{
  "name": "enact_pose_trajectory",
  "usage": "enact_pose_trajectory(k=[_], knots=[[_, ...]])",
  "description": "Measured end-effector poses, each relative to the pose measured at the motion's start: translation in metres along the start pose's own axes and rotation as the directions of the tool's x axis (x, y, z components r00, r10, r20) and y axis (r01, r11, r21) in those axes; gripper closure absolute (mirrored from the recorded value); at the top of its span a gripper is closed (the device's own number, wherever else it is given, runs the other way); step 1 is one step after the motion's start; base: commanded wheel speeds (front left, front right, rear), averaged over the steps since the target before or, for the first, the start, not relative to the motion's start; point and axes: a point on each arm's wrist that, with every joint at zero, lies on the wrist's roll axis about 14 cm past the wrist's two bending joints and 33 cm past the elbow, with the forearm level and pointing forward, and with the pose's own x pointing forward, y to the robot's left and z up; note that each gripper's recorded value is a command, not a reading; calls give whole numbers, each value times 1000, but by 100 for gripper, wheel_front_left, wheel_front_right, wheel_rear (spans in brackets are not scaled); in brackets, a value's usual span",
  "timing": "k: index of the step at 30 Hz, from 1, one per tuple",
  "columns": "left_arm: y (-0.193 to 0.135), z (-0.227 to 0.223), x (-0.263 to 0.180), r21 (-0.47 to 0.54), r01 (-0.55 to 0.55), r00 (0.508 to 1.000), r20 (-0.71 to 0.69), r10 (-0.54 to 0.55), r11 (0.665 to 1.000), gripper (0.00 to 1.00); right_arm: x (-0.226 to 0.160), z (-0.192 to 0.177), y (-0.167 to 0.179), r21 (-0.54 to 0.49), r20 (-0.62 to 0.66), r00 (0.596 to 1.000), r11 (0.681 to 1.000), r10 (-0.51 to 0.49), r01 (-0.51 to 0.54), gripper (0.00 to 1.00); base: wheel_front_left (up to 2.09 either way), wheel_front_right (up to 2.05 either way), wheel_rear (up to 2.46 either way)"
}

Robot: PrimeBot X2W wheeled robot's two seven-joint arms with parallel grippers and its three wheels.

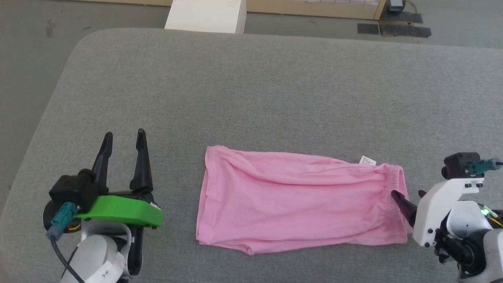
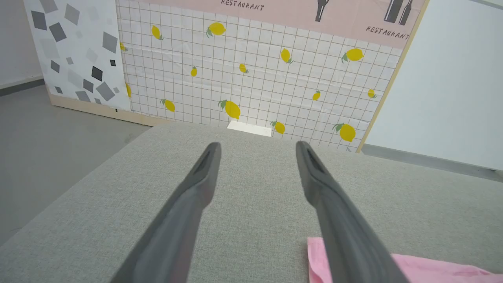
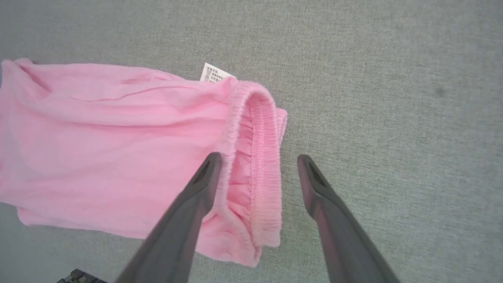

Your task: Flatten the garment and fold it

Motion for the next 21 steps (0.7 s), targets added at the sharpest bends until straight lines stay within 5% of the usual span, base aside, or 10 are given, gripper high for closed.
enact_pose_trajectory(k=[7,14,15,17,21], knots=[[-13,8,6,64,66,996,55,-69,996,0,24,-23,-4,-2,-86,996,1000,-21,21,0,0,0,0],[-17,-2,4,7,65,997,44,-65,998,0,38,-34,8,1,-131,991,1000,20,-20,0,0,0,0],[-15,-3,4,-3,55,998,43,-55,998,0,39,-34,11,6,-134,990,999,32,-32,56,0,0,0],[-13,-6,2,-11,46,998,36,-46,999,0,41,-33,17,11,-135,989,999,54,-53,96,0,0,0],[-11,-7,1,-27,34,999,38,-33,999,0,42,-32,20,12,-137,988,997,71,-70,100,0,0,0]])
